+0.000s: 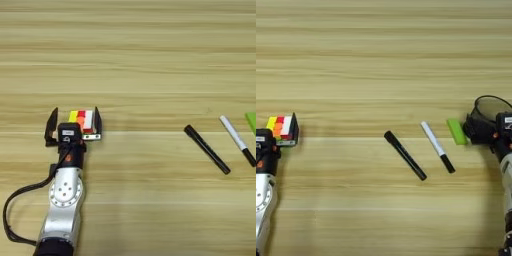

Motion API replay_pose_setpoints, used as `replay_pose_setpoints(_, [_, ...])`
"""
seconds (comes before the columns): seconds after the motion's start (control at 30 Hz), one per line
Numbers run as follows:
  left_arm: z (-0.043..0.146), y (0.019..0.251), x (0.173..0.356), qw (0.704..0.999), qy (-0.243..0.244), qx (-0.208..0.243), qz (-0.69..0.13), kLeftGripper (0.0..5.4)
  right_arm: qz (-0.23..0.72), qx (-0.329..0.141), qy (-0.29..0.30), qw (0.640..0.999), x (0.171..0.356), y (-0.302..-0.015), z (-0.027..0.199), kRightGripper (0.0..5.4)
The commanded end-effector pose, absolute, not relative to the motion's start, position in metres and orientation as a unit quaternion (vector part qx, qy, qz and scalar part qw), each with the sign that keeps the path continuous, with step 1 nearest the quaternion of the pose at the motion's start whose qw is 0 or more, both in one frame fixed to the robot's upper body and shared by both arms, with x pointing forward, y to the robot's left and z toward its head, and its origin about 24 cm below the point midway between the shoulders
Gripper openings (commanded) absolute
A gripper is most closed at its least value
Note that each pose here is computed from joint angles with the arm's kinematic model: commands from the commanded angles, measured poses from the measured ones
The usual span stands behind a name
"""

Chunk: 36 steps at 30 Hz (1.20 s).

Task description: Move the objects on the table

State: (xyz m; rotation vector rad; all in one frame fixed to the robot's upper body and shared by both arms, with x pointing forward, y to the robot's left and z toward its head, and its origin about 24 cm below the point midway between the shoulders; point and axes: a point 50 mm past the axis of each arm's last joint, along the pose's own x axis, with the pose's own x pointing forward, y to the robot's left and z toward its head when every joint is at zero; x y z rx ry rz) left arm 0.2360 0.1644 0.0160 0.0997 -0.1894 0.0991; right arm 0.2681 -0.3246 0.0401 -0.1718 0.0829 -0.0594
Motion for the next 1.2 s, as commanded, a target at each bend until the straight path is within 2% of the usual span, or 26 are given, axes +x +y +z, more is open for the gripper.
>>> replay_pose_setpoints(0.03, [0.015,0.164,0.235,0.994,-0.087,0.057,0.046,5.40,-0.018,-0.058,0.046,0.997,0.264,-0.323,0.038,5.33])
replay_pose_setpoints(0.2, [0.015,0.164,0.234,0.993,-0.087,0.057,0.046,5.40,-0.006,-0.025,0.053,0.998,0.260,-0.321,0.033,5.33])
replay_pose_setpoints(0.37, [0.015,0.165,0.234,0.993,-0.087,0.058,0.046,5.40,-0.002,-0.018,0.056,0.998,0.254,-0.321,0.032,5.33])
replay_pose_setpoints(0.93, [0.016,0.164,0.236,0.993,-0.087,0.058,0.045,5.40,-0.011,-0.037,0.077,0.996,0.231,-0.326,0.027,5.33])
replay_pose_setpoints(1.1, [0.016,0.164,0.235,0.993,-0.087,0.058,0.046,5.40,-0.022,-0.070,0.073,0.995,0.218,-0.322,0.028,5.33])
replay_pose_setpoints(1.2, [0.016,0.165,0.235,0.993,-0.087,0.057,0.046,5.40,-0.006,-0.059,0.083,0.995,0.215,-0.315,0.026,5.33])
